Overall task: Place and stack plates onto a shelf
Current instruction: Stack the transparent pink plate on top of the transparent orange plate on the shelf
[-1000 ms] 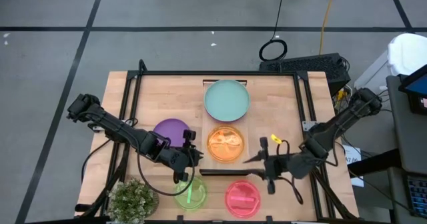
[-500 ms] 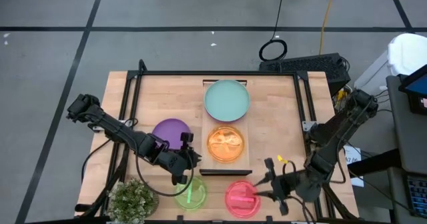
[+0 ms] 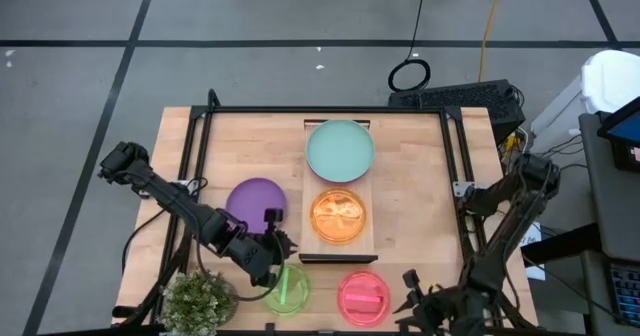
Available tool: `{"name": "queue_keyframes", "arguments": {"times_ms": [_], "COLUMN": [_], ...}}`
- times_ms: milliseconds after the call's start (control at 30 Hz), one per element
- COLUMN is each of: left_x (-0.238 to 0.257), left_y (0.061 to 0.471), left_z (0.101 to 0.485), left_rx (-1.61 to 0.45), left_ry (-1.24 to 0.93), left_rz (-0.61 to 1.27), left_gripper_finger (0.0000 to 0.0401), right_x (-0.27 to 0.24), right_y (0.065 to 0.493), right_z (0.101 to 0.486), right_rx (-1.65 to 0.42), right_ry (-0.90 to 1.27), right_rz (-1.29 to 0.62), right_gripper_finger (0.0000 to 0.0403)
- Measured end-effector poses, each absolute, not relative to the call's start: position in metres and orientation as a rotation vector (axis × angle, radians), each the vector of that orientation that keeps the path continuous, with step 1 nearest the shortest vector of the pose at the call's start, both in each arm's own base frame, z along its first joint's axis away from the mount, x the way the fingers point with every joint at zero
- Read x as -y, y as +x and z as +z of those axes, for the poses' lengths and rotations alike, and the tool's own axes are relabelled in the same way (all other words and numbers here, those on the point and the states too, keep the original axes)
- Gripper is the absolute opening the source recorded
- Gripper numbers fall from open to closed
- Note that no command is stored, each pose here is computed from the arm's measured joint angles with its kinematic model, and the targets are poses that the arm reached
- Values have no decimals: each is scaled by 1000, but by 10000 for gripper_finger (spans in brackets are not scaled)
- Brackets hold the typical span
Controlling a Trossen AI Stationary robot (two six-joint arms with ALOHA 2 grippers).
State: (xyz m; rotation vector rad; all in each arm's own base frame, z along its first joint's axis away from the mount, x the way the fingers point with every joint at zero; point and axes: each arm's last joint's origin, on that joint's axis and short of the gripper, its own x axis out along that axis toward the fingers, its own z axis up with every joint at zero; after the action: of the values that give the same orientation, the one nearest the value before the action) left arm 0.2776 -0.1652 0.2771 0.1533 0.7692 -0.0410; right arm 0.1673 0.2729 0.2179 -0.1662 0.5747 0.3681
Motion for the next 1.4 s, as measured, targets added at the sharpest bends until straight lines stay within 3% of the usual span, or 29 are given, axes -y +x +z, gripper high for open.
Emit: {"name": "queue_keyframes", "arguments": {"times_ms": [600, 1033, 1200, 1400], "left_x": [174, 174, 174, 174], "left_y": [272, 272, 272, 272], "left_z": [277, 277, 277, 277], "left_rx": [-768, -774, -774, -774], "left_ry": [96, 100, 100, 100], "left_rz": [-42, -41, -41, -41], "left_gripper_finger": [61, 61, 61, 61], "right_x": [-292, -287, -280, -279], "right_y": [183, 190, 191, 190], "right_z": [136, 126, 119, 118], "right_rx": [-774, -779, -802, -792], "right_ry": [-303, -410, -426, -474], "right_rz": [397, 438, 446, 467], "right_gripper_finger": [83, 80, 66, 20]}}
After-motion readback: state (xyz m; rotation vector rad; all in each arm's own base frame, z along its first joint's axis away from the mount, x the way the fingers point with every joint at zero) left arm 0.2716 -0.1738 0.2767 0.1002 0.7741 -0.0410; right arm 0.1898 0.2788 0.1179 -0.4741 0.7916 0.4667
